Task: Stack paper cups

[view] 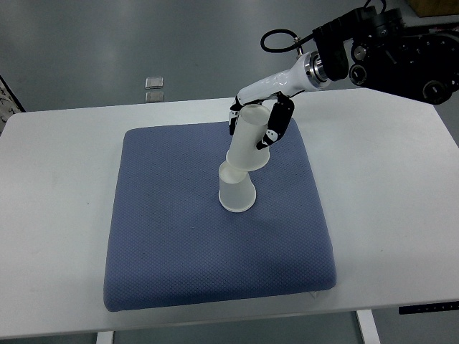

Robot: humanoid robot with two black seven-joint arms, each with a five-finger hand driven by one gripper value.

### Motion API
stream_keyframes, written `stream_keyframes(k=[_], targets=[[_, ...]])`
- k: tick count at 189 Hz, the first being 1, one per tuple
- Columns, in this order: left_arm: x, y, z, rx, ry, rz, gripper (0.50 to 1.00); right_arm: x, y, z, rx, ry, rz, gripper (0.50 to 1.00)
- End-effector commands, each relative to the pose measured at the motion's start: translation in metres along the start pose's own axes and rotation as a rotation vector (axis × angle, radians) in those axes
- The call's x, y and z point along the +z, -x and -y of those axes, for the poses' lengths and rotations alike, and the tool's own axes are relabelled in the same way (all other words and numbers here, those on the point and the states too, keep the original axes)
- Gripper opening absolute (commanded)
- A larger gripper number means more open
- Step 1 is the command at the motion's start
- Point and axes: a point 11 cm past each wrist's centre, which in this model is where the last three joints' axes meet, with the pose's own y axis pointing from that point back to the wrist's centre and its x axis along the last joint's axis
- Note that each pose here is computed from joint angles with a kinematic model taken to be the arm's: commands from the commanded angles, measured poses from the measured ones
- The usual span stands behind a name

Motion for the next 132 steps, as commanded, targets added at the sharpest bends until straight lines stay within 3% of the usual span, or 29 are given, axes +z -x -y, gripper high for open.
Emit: stream_keyframes(k=[1,132], targets=[[0.0,0.0,0.0,0.0,0.0,-0.001,1.0,0.0,0.002,0.002,-0.005,0.0,0.0,0.672],[0.0,0.0,0.0,0.0,0.0,-0.001,1.0,-0.012,0.008,0.016,-0.027,-0.027,-0.015,0.674]])
